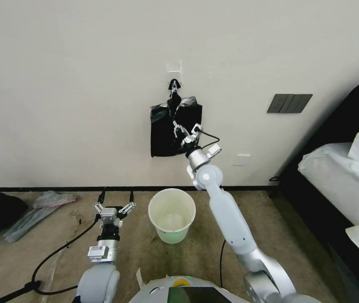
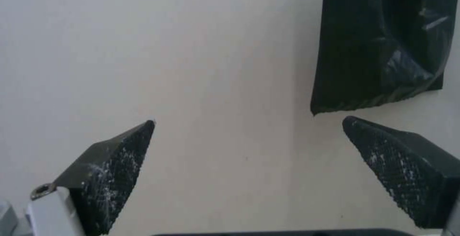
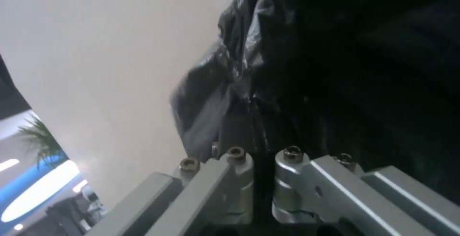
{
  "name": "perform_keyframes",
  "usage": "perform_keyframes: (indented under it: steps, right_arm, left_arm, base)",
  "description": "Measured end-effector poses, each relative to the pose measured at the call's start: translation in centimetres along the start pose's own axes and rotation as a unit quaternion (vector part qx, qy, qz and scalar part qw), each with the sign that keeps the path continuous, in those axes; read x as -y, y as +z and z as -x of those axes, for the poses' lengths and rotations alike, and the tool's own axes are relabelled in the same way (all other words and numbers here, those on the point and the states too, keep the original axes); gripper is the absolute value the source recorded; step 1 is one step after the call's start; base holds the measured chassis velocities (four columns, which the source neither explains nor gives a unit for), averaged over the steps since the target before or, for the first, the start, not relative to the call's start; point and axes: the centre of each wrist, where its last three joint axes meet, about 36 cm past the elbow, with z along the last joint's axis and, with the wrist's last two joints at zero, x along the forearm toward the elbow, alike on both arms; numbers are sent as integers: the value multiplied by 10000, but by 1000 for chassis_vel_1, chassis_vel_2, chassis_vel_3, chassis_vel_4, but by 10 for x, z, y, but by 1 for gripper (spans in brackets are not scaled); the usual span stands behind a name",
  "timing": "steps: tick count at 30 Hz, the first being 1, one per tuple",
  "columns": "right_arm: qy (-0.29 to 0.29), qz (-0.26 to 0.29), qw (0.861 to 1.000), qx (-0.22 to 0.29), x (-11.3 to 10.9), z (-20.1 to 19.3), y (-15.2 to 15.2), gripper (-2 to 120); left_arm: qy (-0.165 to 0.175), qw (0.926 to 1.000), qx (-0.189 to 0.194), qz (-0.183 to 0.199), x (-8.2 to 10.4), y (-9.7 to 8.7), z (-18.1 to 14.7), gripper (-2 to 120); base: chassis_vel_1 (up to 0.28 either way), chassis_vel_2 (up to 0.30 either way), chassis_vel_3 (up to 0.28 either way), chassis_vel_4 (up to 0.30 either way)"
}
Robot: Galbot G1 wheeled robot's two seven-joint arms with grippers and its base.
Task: Place a trash bag onto the trash bin.
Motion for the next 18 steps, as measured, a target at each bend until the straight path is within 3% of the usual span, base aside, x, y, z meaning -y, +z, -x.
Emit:
perform_keyframes:
  steps: [18]
  right_arm:
    - [214, -837, 9954, -405, -4, -70, 19, 0]
  left_arm:
    - [3, 10000, 38, -14, 1, -3, -1, 100]
  base:
    - [0, 0, 0, 0]
